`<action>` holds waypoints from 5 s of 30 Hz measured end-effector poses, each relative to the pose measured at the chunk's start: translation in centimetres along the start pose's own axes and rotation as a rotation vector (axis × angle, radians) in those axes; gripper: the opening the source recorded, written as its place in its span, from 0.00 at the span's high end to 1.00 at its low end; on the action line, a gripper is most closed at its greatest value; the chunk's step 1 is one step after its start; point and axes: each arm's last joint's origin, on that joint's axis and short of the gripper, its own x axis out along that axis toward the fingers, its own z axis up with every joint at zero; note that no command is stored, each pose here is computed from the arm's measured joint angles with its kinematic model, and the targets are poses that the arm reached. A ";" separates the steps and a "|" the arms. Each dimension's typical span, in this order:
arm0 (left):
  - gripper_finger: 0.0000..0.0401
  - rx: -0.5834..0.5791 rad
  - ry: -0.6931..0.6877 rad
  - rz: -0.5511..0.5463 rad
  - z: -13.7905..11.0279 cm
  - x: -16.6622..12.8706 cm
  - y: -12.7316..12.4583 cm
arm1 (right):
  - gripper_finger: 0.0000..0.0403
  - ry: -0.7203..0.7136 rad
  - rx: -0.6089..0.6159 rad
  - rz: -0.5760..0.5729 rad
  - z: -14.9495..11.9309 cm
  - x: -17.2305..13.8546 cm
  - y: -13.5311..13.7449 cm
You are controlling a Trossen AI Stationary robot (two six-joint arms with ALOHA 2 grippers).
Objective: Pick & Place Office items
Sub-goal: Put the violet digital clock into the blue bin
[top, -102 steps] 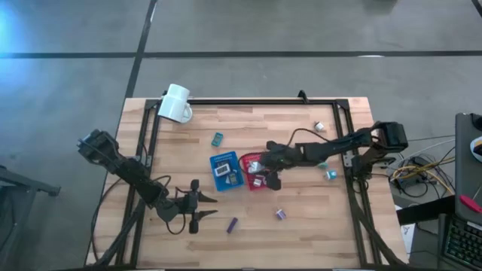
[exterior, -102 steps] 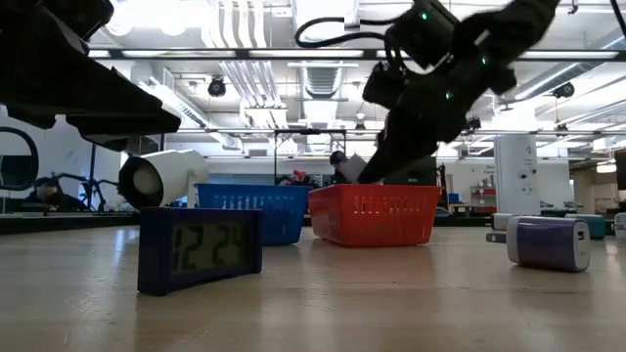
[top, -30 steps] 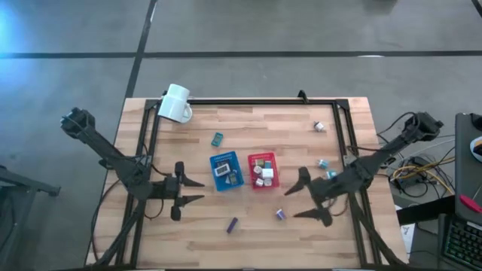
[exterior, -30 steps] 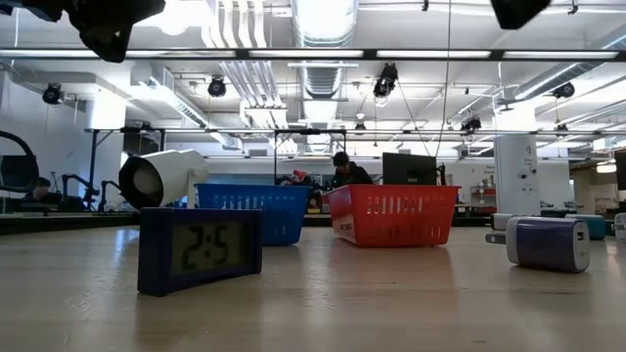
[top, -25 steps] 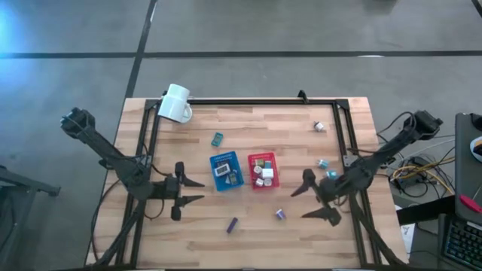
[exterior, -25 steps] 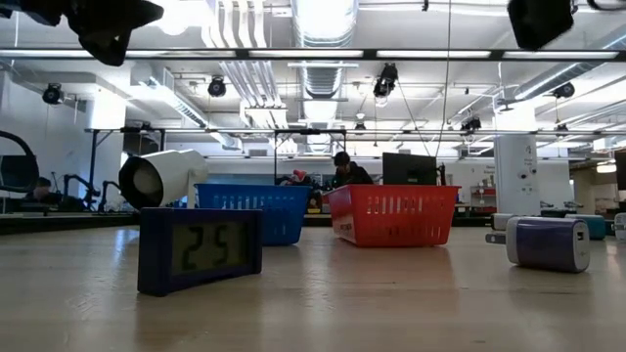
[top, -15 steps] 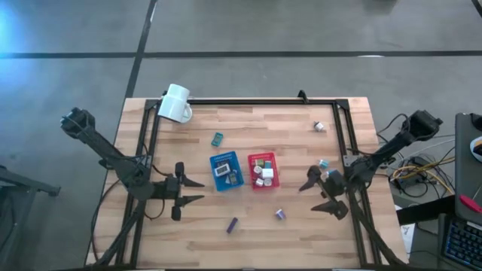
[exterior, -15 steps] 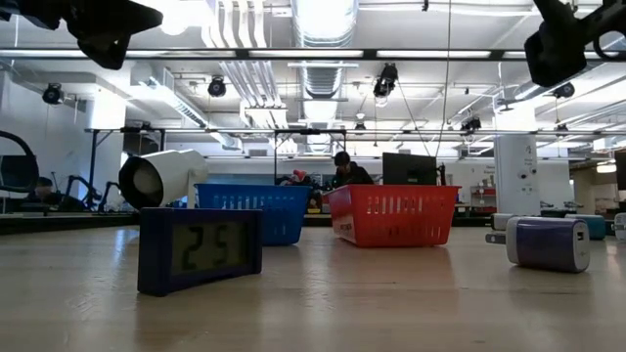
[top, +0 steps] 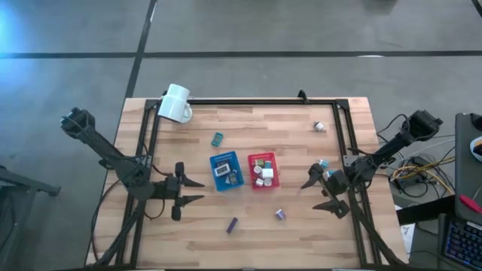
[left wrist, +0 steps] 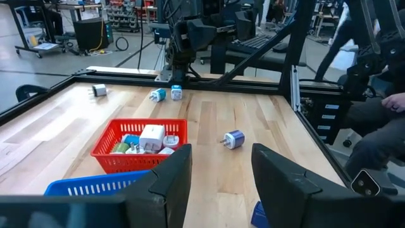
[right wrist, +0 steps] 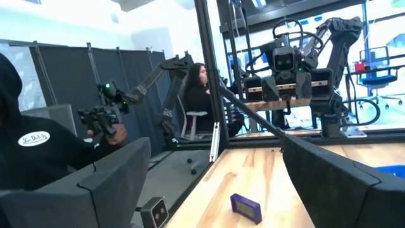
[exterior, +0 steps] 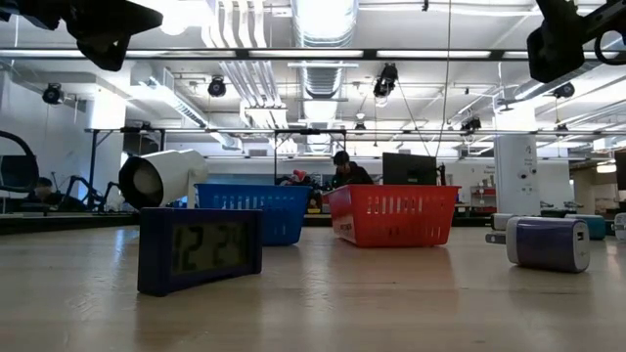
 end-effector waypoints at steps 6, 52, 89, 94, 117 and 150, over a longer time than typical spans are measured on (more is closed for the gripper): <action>0.59 -0.003 0.000 0.001 0.0 0.0 0.0 | 0.13 -0.003 -0.025 -0.015 0.0 0.0 0.0; 0.59 -0.023 -0.004 0.016 0.0 0.0 0.0 | 0.83 -0.028 -0.236 -0.051 0.5 0.4 0.0; 0.59 -0.002 -0.029 0.096 0.2 0.0 0.3 | 0.44 0.274 -0.233 -0.495 0.6 7.5 -1.7; 0.57 -0.108 -0.042 0.148 0.2 0.2 0.6 | 0.40 0.292 -0.227 -0.527 0.1 7.8 -2.4; 0.67 -0.123 0.001 0.091 -0.1 0.5 0.9 | 0.48 0.596 -0.043 -0.460 -0.2 4.7 -2.3; 0.52 -0.825 0.512 0.101 1.5 9.9 -4.0 | 0.52 0.705 0.088 -0.308 2.9 0.4 -1.5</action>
